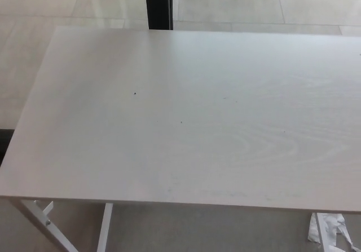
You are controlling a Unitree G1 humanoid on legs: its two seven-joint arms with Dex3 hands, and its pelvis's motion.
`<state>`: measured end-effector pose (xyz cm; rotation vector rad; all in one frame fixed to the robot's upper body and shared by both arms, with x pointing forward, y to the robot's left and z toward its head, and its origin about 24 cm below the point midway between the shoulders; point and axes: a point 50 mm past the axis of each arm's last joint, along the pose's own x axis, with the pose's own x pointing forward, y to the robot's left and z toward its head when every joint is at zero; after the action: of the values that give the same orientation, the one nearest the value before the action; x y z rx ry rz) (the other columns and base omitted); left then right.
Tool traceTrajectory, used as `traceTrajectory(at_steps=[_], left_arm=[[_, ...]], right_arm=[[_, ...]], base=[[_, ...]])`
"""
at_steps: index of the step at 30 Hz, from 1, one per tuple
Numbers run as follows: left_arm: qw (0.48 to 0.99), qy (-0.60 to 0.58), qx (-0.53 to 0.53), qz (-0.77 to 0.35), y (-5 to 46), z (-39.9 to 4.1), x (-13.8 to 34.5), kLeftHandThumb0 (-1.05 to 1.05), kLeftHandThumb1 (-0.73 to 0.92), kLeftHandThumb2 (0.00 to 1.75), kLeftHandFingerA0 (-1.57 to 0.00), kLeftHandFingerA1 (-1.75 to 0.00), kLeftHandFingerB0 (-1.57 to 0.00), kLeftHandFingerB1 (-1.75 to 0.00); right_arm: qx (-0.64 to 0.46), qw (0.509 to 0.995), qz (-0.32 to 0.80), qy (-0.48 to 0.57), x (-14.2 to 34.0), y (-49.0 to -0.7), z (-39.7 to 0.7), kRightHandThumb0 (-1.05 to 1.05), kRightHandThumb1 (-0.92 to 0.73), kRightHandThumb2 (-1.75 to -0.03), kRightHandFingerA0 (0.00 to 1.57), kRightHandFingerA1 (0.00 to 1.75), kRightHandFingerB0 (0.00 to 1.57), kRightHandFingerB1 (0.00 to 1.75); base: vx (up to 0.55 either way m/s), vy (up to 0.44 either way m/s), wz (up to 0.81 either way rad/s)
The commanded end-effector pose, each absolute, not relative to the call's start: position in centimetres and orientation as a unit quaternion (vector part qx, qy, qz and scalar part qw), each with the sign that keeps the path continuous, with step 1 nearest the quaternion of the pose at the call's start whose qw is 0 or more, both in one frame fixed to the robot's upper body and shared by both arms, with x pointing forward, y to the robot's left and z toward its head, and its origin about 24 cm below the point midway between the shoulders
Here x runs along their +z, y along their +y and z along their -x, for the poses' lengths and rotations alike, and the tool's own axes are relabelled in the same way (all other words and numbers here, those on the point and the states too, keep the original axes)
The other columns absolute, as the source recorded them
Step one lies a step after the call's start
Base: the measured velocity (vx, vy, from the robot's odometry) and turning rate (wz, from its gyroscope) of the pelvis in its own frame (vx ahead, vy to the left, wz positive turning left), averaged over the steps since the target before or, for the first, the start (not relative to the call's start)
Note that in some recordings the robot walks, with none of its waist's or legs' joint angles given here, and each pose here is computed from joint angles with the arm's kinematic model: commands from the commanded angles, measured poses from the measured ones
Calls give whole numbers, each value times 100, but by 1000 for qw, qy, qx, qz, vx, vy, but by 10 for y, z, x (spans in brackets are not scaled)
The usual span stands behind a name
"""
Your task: The robot uses both its hands to grab the left and right ends of a football kept in the middle of the desk infront of it, lifts it up and places it in the palm of a person
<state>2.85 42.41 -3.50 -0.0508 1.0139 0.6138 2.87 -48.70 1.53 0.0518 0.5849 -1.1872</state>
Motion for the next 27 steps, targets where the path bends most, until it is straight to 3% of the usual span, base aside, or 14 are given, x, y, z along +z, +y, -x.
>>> traceTrajectory(at_steps=[1,2,4,5,7,9,12,13,18,19,20,22,23,27], left_arm=[[845,471,251,-8,435,-29,-23,-91,83,65,-63,-53,-44,-46],[849,464,252,-4,434,-34,-24,-92,80,64,-67,-54,-42,-46],[847,463,262,2,436,-37,-26,-90,62,102,-70,-64,-35,-55],[848,462,260,3,435,-37,-25,-89,78,64,-79,-54,-34,-44],[853,461,245,-4,434,-44,-24,-88,78,64,-78,-54,-29,-46],[843,460,279,2,429,-95,-44,-81,78,64,-72,-53,-25,-32],[843,444,300,33,428,-90,-47,-78,77,63,-74,-59,-27,-34],[844,442,301,32,429,-90,-47,-84,63,99,-67,-67,-23,-47],[845,430,317,26,428,-96,-49,-84,66,100,-65,-65,-21,-45],[846,429,316,25,428,-96,-50,-83,67,101,-64,-65,-22,-46],[846,429,314,24,428,-96,-50,-79,83,65,-69,-55,-29,-34],[847,432,309,29,428,-92,-51,-80,84,65,-71,-57,-30,-35],[845,434,310,29,428,-91,-51,-79,84,65,-70,-56,-32,-35],[845,436,308,31,427,-91,-53,-79,83,65,-74,-55,-36,-37]], right_arm=[[-414,856,68,302,34,-492,-39,-95,-76,-115,51,58,9,19],[-409,858,71,303,35,-493,-43,-95,-92,-72,61,45,9,24],[-403,862,81,296,35,-491,-47,-92,-92,-74,74,47,19,30],[-403,862,82,295,35,-491,-48,-93,-92,-74,75,47,19,30],[-409,861,84,290,35,-492,-52,-92,-77,-112,69,60,12,39],[-424,853,96,289,36,-493,-49,-86,-92,-72,86,52,18,29],[-438,849,91,283,38,-495,-46,-81,-92,-70,85,51,26,31],[-439,848,93,282,38,-495,-46,-79,-92,-71,85,52,24,31],[-439,851,90,273,38,-494,-47,-83,-76,-110,78,64,20,46],[-439,850,91,276,37,-495,-48,-83,-92,-71,84,51,26,33],[-438,850,93,277,38,-495,-49,-82,-92,-71,84,50,26,33],[-438,849,97,279,38,-495,-50,-81,-75,-108,78,63,22,46],[-438,849,97,278,38,-495,-50,-82,-92,-72,87,51,29,33],[-439,852,78,274,38,-495,-52,-84,-92,-70,92,51,31,32]], base=[[0,0,0],[0,0,0],[0,0,0],[0,0,0],[0,0,0],[0,0,0],[0,0,0],[0,0,0],[0,0,0],[0,0,0],[0,0,0],[0,0,0],[0,0,0],[0,0,0]])
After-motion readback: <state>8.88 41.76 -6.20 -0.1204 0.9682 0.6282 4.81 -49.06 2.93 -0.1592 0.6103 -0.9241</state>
